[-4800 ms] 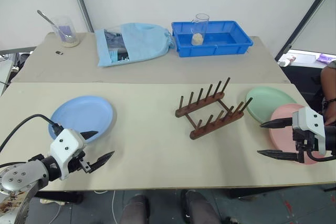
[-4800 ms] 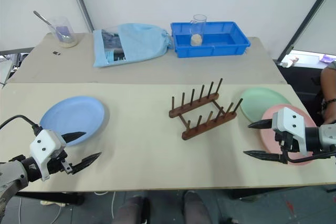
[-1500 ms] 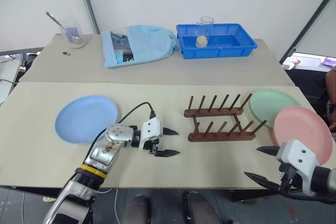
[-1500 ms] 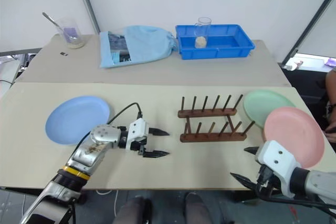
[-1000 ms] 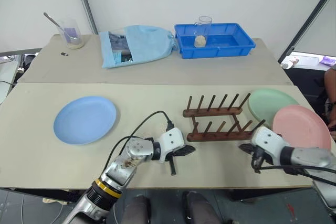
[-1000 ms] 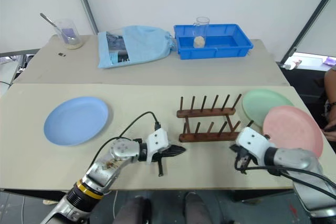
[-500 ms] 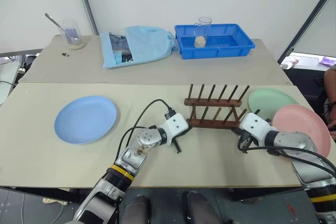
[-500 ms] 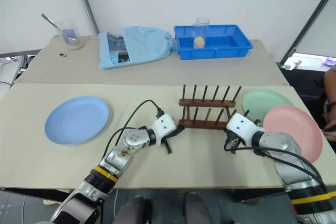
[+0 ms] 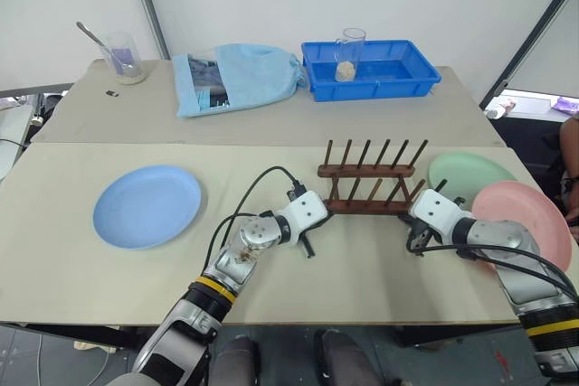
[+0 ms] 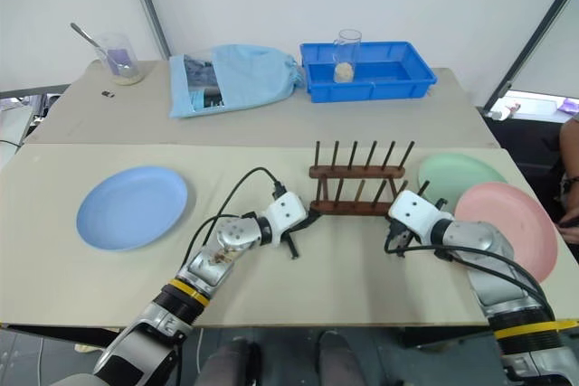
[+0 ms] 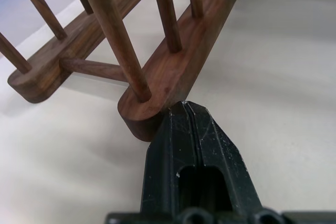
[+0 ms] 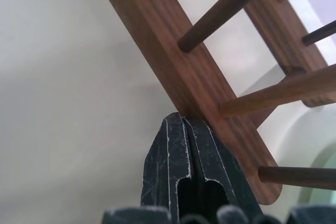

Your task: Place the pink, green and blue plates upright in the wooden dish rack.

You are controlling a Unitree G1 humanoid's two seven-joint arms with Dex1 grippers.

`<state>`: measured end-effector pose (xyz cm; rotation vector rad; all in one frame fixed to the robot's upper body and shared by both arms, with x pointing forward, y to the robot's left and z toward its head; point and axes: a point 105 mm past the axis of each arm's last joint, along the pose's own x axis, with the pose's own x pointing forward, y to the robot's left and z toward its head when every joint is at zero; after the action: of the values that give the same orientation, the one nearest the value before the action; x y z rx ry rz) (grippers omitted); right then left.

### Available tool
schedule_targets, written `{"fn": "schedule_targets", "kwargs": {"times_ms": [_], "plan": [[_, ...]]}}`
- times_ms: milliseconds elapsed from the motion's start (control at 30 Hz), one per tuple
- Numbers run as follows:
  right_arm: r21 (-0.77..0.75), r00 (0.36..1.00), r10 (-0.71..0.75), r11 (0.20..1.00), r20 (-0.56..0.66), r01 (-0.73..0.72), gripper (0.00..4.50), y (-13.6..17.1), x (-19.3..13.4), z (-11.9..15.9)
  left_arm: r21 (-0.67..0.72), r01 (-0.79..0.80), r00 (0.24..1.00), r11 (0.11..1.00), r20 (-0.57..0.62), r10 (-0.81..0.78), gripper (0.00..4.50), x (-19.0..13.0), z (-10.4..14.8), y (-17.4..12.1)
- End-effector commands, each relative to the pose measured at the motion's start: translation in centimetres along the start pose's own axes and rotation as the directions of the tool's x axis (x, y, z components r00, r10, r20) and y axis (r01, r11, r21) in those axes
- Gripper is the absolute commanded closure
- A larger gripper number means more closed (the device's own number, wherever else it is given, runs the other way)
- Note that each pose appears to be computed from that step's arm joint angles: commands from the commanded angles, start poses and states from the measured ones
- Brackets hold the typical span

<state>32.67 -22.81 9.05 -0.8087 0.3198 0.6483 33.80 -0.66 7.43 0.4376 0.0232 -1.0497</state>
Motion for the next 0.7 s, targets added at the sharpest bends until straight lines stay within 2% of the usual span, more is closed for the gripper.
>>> {"fn": "schedule_targets", "kwargs": {"times_ms": [33, 133, 167, 233, 400, 467, 500, 700], "plan": [[-0.023, 0.996, 0.002, 1.0, 0.094, 0.0, 4.47, 0.1, -1.8, 2.7, 0.037, 0.048, 0.995, 0.998, 0.088, -0.051, 4.5, -1.1, 2.0, -0.4], [-0.024, 0.991, 0.005, 1.0, 0.134, -0.001, 4.47, 0.7, -4.0, 4.2, 0.039, 0.083, 0.989, 0.996, 0.121, -0.087, 4.5, -3.7, 2.4, -0.2], [-0.006, 0.99, -0.024, 1.0, 0.142, 0.025, 4.49, 0.6, -4.9, 4.6, 0.046, 0.094, 0.986, 0.995, 0.137, -0.099, 4.24, -4.8, 2.7, 0.0], [0.033, 0.985, -0.079, 0.997, 0.153, 0.075, 3.9, 0.4, -7.0, 5.4, 0.046, 0.15, 0.974, 0.988, 0.164, -0.155, 3.71, -6.9, 3.5, 0.2], [0.048, 0.964, -0.255, 0.967, 0.072, 0.252, 2.22, -0.4, -12.2, 4.8, 0.076, 0.364, 0.901, 0.928, 0.223, -0.372, 1.34, -10.5, 6.8, -0.8], [0.063, 0.954, -0.298, 0.953, 0.029, 0.296, 1.5, -0.2, -13.3, 4.1, 0.088, 0.42, 0.876, 0.903, 0.221, -0.429, 0.35, -11.2, 7.6, -1.0], [0.078, 0.947, -0.321, 0.944, 0.002, 0.32, 1.26, 0.0, -13.6, 3.5, 0.095, 0.441, 0.866, 0.893, 0.219, -0.451, 0.01, -11.4, 7.9, -1.0], [0.125, 0.885, -0.422, 0.884, -0.197, 0.45, 1.26, 1.2, -13.2, -0.7, 0.148, 0.551, 0.803, 0.821, 0.176, -0.57, 0.01, -11.8, 8.7, -1.3]]}}
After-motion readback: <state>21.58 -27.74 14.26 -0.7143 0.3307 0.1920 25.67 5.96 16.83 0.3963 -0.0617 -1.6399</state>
